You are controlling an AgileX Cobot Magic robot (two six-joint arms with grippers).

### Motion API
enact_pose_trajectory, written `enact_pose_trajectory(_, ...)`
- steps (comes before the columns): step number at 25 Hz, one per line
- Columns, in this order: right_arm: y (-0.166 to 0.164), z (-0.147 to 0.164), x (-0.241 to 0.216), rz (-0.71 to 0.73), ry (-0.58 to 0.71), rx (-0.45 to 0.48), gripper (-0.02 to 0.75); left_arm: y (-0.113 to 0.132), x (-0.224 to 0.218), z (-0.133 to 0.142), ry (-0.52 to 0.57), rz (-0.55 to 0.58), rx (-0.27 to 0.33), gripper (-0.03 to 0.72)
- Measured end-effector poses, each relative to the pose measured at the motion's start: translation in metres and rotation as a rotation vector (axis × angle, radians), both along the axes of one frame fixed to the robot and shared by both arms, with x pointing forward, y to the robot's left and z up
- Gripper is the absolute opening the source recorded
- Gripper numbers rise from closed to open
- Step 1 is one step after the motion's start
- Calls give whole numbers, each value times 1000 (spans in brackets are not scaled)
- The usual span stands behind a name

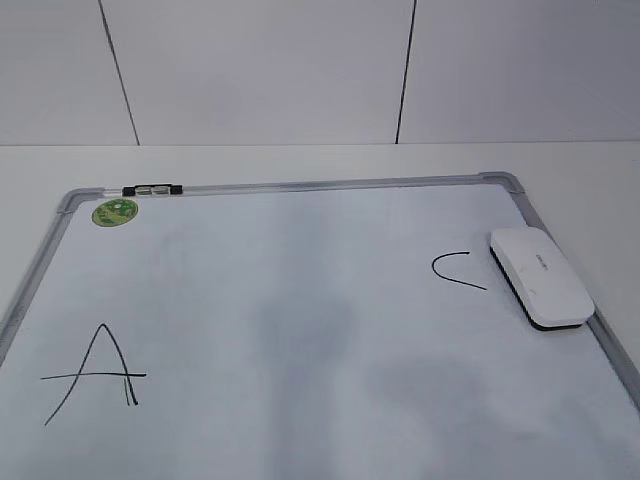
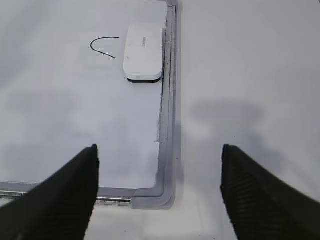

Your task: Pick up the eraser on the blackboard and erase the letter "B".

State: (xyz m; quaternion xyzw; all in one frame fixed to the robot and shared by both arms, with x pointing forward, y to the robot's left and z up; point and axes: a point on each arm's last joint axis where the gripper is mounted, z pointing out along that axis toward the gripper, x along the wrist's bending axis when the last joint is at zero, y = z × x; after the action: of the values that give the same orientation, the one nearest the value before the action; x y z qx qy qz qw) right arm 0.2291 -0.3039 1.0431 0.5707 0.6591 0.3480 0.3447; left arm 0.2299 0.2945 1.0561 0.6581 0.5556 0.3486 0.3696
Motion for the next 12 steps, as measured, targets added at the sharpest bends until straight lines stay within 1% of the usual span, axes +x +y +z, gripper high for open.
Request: enact_pose_trajectory(12,1,-1,0,17,5,-1,568,0,0,0,-1,-1,-1,239)
